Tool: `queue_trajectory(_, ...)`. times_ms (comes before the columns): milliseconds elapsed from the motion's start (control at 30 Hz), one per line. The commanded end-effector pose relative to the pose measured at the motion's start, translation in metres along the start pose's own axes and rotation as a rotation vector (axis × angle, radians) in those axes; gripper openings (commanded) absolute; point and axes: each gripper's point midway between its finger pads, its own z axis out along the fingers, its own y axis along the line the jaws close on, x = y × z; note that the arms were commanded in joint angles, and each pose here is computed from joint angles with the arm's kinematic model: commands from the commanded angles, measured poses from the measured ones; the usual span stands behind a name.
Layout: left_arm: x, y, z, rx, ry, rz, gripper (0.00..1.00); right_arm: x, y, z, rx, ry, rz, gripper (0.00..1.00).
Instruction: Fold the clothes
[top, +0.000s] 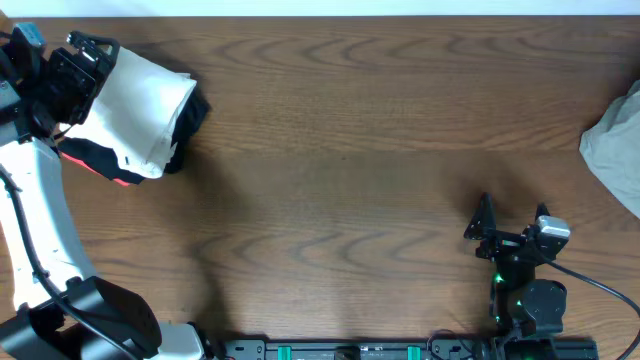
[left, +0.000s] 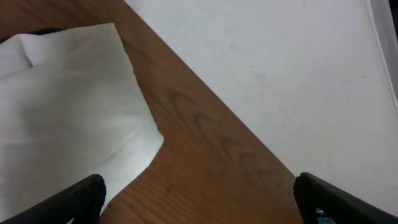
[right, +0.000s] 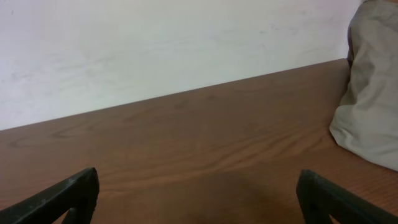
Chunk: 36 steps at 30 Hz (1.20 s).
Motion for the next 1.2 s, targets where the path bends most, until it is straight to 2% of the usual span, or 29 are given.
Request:
queue_trajectory(0, 0.0, -0.001, 0.001, 0.001, 0.002, 0.007, 0.98, 0.0, -0.003, 0.0, 0.012, -0.002, -0.017, 0.99)
queue_trajectory(933, 0.002, 0.0, 0.001, -0.001, 0.006, 0.003, 0.98, 0.0, -0.003, 0.0, 0.012, -0.002, -0.017, 0.99)
queue_trajectory(1067, 0.006, -0.016, -0.019, 0.011, -0.012, 0.02, 0.98, 0.0, -0.003, 0.0, 0.012, -0.002, -0.017, 0.99)
queue_trajectory(1167, 0.015, -0.046, -0.045, 0.048, -0.036, 0.068, 0.98, 0.0, -0.003, 0.0, 0.012, -0.002, -0.017, 0.99)
